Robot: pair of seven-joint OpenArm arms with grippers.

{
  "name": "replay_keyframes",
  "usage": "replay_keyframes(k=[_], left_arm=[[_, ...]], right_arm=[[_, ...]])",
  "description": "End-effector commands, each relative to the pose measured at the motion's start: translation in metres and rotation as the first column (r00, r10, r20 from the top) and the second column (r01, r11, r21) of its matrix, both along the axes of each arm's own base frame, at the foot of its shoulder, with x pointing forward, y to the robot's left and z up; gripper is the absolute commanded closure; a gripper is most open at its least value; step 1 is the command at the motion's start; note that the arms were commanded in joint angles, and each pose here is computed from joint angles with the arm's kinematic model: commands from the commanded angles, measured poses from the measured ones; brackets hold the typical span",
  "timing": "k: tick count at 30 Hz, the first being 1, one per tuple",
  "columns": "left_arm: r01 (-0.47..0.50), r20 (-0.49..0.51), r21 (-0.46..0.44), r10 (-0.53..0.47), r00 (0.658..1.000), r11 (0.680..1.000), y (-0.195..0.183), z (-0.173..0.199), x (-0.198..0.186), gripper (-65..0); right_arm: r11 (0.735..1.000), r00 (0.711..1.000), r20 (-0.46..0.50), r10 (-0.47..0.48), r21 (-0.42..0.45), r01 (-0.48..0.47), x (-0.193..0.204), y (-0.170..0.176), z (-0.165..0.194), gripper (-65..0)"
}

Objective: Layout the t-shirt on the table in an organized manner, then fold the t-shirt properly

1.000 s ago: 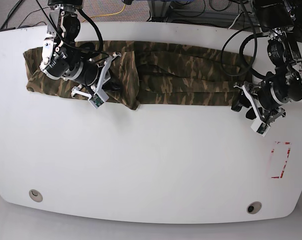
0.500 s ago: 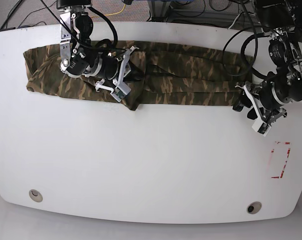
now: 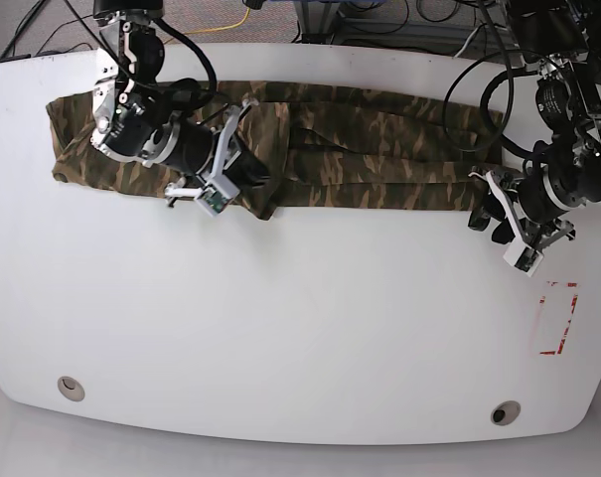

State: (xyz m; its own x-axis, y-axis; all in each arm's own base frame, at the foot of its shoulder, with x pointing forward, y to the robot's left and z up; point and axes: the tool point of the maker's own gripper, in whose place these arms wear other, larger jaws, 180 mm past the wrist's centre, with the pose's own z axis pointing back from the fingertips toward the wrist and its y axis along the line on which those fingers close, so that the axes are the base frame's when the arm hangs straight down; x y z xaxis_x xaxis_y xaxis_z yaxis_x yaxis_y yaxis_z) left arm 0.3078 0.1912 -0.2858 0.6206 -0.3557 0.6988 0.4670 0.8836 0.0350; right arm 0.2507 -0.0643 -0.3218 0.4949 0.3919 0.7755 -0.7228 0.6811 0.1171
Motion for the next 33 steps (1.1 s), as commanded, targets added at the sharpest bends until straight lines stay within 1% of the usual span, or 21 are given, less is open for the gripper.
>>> replay_keyframes(k=[1, 6, 10, 15, 19, 21, 23, 27, 30, 32, 33], left_arm=[[0.014, 0.056, -0.003, -0.014, 0.998, 1.0, -0.002, 0.015, 0.006, -22.5], [0.0, 0.056, -0.002, 0.0, 0.998, 1.0, 0.002, 0.015, 0.003, -22.5], [-0.037, 0.026, -0.004, 0.037, 0.999, 0.999, 0.013, 0.006, -0.009, -22.5], [-0.05, 0.015, -0.005, 0.05, 0.999, 0.999, 0.016, 0.003, -0.012, -22.8], [-0.077, -0.002, -0.004, 0.077, 0.997, 0.997, 0.025, -0.002, -0.018, -23.2], [-0.097, 0.001, -0.006, 0.097, 0.995, 0.995, 0.031, -0.001, -0.018, -24.7], [-0.115, 0.003, -0.009, 0.115, 0.993, 0.993, 0.035, 0.0, -0.018, -28.7], [-0.151, 0.018, -0.066, 0.152, 0.988, 0.986, 0.04, 0.004, -0.02, -41.7], [-0.198, -0.012, -0.117, 0.198, 0.98, 0.973, 0.051, 0.001, -0.026, -51.5], [-0.232, -0.038, -0.153, 0.229, 0.973, 0.961, 0.058, -0.004, -0.027, -54.7], [-0.255, -0.053, -0.173, 0.25, 0.967, 0.951, 0.064, -0.006, -0.028, -55.3]], right_arm=[[0.998, 0.999, 0.018, -0.042, -0.048, 0.043, 0.006, -0.024, 0.002, -4.9], [0.986, 0.993, 0.031, -0.114, -0.119, 0.117, 0.007, -0.052, -0.008, -4.9], [0.98, 0.989, 0.021, -0.15, -0.132, 0.151, 0.004, -0.062, -0.026, -4.9], [0.974, 0.978, -0.053, -0.2, -0.118, 0.193, 0.0, -0.072, -0.062, -4.9], [0.968, 0.961, -0.126, -0.248, -0.074, 0.24, -0.005, -0.079, -0.093, -4.9], [0.965, 0.954, -0.141, -0.263, -0.053, 0.258, -0.005, -0.081, -0.101, -4.9], [0.96, 0.948, -0.154, -0.279, -0.037, 0.277, -0.004, -0.083, -0.108, -4.9], [0.954, 0.936, -0.187, -0.297, -0.035, 0.296, -0.007, -0.088, -0.121, -4.9], [0.954, 0.934, -0.195, -0.3, -0.036, 0.299, -0.009, -0.089, -0.123, -4.9], [0.954, 0.934, -0.195, -0.3, -0.036, 0.299, -0.009, -0.089, -0.123, -4.9], [0.953, 0.933, -0.196, -0.3, -0.036, 0.299, -0.009, -0.089, -0.124, -4.9]])
